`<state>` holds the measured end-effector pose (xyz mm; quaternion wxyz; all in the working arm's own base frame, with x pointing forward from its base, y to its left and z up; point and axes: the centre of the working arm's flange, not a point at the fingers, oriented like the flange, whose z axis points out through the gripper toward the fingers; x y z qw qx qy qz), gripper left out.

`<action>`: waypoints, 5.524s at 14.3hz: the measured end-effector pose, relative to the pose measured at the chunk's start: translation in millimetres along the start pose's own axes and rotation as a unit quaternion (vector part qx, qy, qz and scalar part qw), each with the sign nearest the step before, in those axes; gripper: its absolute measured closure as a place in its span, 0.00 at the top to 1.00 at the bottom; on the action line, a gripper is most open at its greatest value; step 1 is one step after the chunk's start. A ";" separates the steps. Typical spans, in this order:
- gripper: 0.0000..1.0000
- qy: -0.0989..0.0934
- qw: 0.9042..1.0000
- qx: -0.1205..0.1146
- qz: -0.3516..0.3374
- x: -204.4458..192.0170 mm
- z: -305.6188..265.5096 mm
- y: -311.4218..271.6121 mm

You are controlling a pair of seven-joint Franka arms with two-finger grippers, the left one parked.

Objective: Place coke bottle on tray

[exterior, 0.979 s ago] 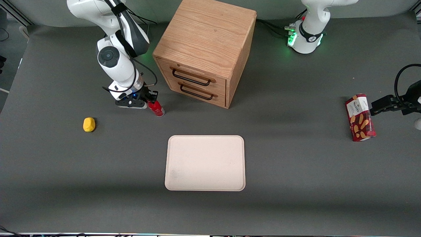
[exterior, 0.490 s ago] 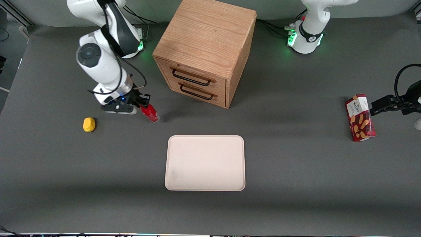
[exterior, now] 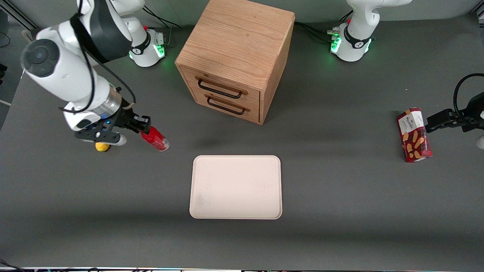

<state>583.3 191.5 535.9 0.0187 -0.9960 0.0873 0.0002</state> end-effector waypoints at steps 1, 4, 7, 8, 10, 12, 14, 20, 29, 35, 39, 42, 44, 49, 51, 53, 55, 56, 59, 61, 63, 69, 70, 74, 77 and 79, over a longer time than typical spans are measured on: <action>0.33 -0.002 1.000 -0.010 -0.001 12.9 -14.5 -3.2; 0.33 0.002 1.000 -0.009 -0.002 51.0 -40.0 -20.1; 0.33 0.008 1.000 0.001 -0.006 84.7 -12.7 -39.9; 0.33 0.013 1.000 0.007 -0.009 93.0 0.6 -47.6; 0.33 0.021 1.000 0.017 -0.012 108.0 31.5 -59.4; 0.33 0.031 0.999 0.026 -0.014 120.4 60.0 -68.2; 0.33 0.041 0.999 0.033 -0.014 130.8 85.7 -74.0; 0.33 0.073 0.996 0.030 -0.045 136.1 156.1 -113.3; 0.33 0.064 0.995 0.013 -0.069 123.6 195.8 -139.3; 0.33 0.060 0.995 -0.005 -0.078 122.5 220.2 -141.0; 0.58 0.066 0.995 -0.005 -0.079 123.7 217.6 -141.4; 0.88 0.075 0.994 -0.008 -0.080 125.0 216.6 -141.4; 1.00 0.078 0.994 -0.007 -0.079 125.7 214.5 -141.4; 1.00 0.109 0.994 0.000 -0.030 138.4 134.4 -97.7; 1.00 0.110 0.994 -0.007 -0.011 125.5 83.6 -59.5; 1.00 0.090 0.996 -0.013 0.007 96.4 42.3 -26.8; 1.00 0.058 0.998 -0.011 0.015 67.4 9.5 9.7; 1.00 0.047 0.999 -0.007 0.019 54.4 -6.1 28.9; 1.00 0.031 0.999 -0.004 0.021 10.3 -43.0 80.7; 1.00 0.022 1.000 -0.002 0.012 -26.7 -57.2 105.1; 1.00 0.006 1.000 -0.002 -0.002 -64.7 -71.0 127.3; 1.00 -0.010 0.998 0.007 -0.059 -86.8 -92.8 187.4; 1.00 -0.010 0.998 0.005 -0.058 -82.7 -91.8 186.9; 1.00 -0.016 0.999 -0.018 -0.049 -52.8 -79.4 174.8; 1.00 -0.020 0.999 -0.026 -0.043 -32.7 -70.8 166.3; 1.00 -0.019 0.999 -0.028 -0.037 -28.8 -70.7 164.8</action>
